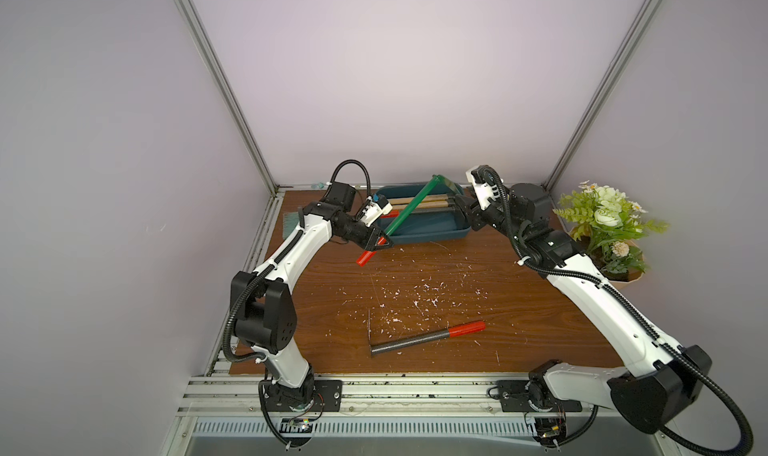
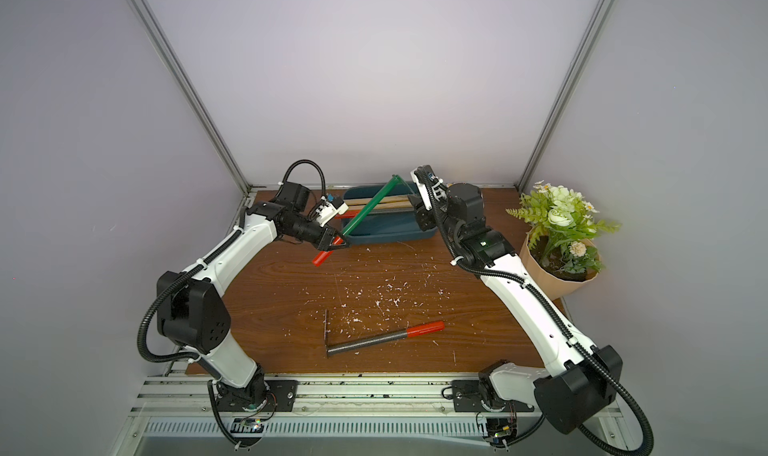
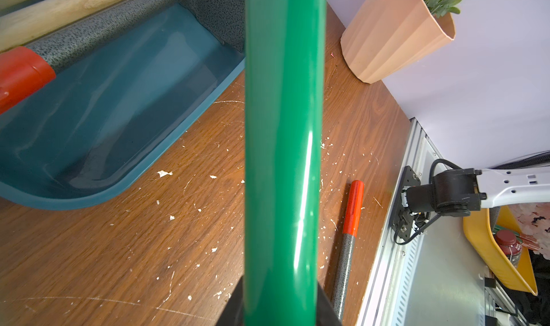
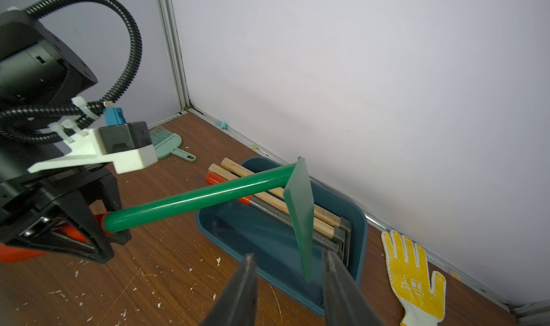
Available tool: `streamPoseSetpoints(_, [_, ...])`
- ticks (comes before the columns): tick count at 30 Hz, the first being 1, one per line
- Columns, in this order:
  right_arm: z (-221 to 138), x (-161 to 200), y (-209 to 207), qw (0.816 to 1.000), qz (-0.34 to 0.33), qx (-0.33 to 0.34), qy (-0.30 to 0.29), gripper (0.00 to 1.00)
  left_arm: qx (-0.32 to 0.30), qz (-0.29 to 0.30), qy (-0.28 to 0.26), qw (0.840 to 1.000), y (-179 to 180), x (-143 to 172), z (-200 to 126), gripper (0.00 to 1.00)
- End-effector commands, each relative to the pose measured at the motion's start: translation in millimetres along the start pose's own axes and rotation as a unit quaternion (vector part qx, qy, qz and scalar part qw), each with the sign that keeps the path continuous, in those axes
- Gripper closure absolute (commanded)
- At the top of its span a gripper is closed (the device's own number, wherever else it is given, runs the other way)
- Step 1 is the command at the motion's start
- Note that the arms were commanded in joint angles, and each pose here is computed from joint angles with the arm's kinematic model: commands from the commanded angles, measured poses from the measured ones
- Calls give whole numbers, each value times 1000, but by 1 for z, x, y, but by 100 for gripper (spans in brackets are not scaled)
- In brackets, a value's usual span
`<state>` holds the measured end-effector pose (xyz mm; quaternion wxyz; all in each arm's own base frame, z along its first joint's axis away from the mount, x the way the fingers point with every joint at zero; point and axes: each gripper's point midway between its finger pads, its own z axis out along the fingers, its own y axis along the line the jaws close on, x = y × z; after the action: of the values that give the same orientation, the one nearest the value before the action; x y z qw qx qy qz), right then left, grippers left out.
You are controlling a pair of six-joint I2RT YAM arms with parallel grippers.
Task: Put the small hoe into the storage box
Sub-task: Place the hoe in the storage box.
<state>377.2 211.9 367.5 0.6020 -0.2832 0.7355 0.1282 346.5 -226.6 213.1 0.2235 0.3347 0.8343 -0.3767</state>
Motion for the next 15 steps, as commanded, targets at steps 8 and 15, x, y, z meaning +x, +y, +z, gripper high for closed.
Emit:
streamPoseSetpoints(8, [21,-25,-1,999,-19,-9,-29,61,43,76,-45,995,-41,-30,-11,100])
streamPoseSetpoints(15, [34,-22,-2,1000,-20,-12,-19,75,47,78,-42,995,-43,-27,-9,100])
